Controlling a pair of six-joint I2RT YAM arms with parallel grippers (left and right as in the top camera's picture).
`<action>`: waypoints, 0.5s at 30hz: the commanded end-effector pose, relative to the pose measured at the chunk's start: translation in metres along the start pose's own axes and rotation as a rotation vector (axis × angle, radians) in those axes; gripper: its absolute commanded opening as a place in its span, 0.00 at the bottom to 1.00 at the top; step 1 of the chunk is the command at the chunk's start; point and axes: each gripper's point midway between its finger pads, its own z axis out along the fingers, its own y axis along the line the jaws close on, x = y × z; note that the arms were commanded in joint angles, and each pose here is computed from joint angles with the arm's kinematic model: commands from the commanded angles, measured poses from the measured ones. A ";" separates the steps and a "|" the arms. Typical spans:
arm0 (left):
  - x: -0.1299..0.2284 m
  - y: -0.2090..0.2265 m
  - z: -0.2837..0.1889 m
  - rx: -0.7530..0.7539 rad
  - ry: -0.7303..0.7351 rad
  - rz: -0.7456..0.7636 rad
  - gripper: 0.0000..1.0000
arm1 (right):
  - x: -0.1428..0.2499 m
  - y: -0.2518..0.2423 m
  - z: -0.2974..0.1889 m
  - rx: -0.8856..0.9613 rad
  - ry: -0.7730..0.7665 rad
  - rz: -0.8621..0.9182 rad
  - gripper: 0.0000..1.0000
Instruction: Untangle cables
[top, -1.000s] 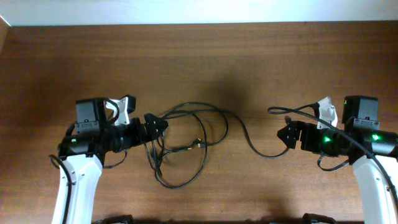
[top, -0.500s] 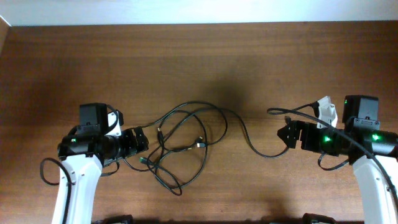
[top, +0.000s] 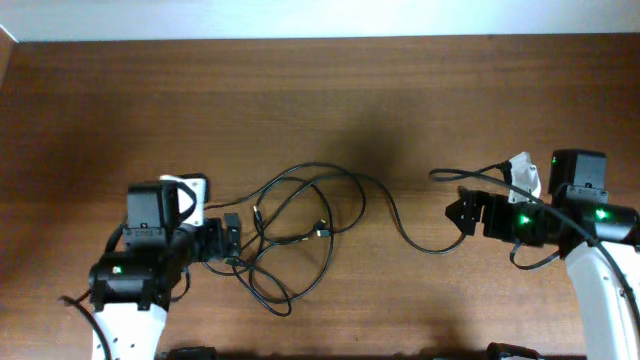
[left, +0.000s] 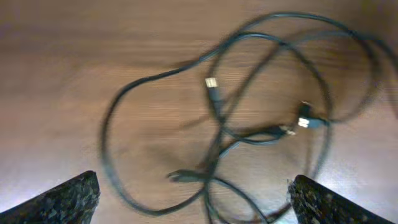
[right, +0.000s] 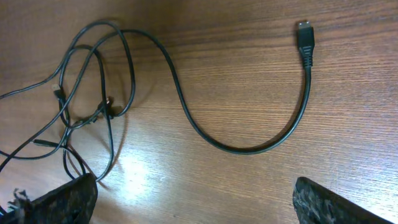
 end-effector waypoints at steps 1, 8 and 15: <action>-0.006 -0.041 -0.007 0.154 -0.028 0.200 0.99 | -0.002 0.000 0.002 -0.011 0.007 -0.001 0.99; 0.025 -0.062 0.014 0.152 0.166 0.073 0.99 | -0.003 0.000 0.002 -0.011 0.006 -0.003 0.99; 0.067 -0.033 0.038 -0.044 0.421 -0.046 0.99 | -0.003 0.000 0.002 -0.011 0.005 -0.003 0.99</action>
